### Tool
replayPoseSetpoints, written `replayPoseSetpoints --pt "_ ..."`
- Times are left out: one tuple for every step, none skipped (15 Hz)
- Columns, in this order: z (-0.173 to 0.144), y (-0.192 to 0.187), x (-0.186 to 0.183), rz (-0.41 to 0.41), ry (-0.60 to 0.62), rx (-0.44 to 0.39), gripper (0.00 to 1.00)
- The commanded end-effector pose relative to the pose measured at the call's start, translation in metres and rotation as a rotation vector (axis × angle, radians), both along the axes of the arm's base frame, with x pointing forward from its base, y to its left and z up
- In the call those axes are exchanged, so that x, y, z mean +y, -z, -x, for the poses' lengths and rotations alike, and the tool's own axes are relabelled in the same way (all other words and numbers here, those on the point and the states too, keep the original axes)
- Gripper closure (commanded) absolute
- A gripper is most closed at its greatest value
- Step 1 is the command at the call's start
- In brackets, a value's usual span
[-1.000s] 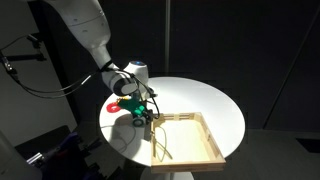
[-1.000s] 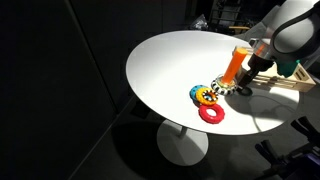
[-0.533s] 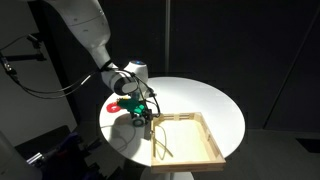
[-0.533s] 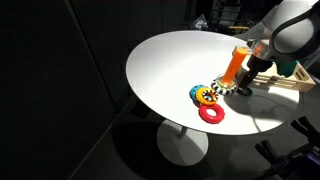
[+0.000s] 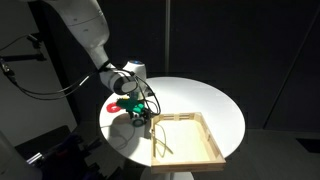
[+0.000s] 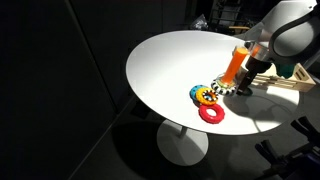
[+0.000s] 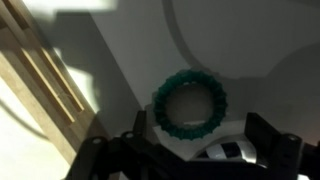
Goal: Put the green ring on the orange ring holder
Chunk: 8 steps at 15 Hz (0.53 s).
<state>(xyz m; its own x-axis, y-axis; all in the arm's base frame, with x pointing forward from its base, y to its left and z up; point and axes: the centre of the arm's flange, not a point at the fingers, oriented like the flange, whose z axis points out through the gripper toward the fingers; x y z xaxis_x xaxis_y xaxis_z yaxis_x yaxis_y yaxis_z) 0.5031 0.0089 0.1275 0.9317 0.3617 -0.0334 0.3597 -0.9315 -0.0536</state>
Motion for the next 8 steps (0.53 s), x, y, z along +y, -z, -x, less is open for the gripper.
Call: replayPoseSetpoints --pt "0.0023 0.0002 0.0026 0.023 -0.004 -0.006 0.00" --pt "0.0027 0.0005 0.0032 0.026 -0.008 -0.006 0.00" --pt "0.0029 0.0010 0.0033 0.033 -0.010 -0.007 0.00" --pt "0.0031 0.0013 0.0032 0.039 -0.012 -0.007 0.04" --pt "0.0033 0.0015 0.0030 0.044 -0.013 -0.005 0.27" --pt "0.0034 0.0015 0.0025 0.053 -0.011 -0.003 0.29" --pt "0.0034 0.0012 0.0014 0.059 -0.009 -0.001 0.33" --pt "0.0034 0.0008 0.0001 0.063 -0.006 0.000 0.40"
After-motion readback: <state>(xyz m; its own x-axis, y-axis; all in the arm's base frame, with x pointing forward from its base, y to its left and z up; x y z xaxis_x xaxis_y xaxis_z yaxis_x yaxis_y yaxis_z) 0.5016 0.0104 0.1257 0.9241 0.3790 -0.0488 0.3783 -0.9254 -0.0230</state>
